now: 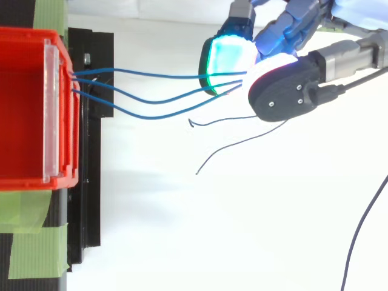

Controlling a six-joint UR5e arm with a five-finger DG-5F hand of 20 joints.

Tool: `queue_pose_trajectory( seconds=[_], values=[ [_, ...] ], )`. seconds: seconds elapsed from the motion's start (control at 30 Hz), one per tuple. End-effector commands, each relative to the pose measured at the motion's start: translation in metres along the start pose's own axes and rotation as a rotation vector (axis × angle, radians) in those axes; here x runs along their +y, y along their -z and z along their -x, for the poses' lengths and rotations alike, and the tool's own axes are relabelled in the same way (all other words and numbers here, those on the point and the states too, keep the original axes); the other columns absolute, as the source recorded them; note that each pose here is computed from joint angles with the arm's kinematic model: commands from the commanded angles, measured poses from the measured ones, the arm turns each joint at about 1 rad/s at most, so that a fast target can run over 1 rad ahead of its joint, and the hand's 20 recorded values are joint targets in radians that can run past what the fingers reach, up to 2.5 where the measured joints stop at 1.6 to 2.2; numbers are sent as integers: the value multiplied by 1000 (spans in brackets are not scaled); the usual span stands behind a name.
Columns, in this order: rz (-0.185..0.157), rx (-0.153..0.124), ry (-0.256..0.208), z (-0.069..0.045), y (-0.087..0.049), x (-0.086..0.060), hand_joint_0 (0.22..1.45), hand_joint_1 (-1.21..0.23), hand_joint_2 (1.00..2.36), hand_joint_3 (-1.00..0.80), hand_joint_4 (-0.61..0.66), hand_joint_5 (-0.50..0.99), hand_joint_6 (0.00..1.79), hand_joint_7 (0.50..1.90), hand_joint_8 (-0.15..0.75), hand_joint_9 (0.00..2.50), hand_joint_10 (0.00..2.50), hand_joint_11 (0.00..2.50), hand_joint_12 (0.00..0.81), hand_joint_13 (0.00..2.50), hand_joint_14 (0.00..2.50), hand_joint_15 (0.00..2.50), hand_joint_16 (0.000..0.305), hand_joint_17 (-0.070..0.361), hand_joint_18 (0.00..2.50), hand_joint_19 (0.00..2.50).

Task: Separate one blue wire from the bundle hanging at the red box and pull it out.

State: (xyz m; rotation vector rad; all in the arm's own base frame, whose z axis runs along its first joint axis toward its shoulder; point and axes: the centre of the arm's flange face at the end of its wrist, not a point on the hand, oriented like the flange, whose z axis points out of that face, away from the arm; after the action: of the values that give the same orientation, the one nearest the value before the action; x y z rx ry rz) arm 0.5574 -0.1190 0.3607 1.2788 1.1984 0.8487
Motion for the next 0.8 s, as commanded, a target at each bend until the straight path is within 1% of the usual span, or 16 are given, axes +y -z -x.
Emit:
queue_pose_trajectory(
  seconds=[0.0,0.33,0.63,0.77],
  values=[
    [0,-1,0,0,0,0,645,-830,1023,-193,217,-219,919,876,361,1080,15,1282,447,1290,24,1145,58,130,778,434],
    [-1,-1,0,0,0,0,662,-878,1022,-93,236,-230,924,882,355,1012,15,1288,453,1263,24,1140,58,130,758,426],
    [-1,-1,0,0,0,0,629,-925,1020,-114,258,-245,922,891,356,900,16,1258,453,1202,24,1129,60,135,711,408],
    [-1,0,0,0,0,0,624,-930,1019,-114,257,-248,920,904,356,888,17,1257,453,1191,25,1126,61,136,705,411]
  ],
)
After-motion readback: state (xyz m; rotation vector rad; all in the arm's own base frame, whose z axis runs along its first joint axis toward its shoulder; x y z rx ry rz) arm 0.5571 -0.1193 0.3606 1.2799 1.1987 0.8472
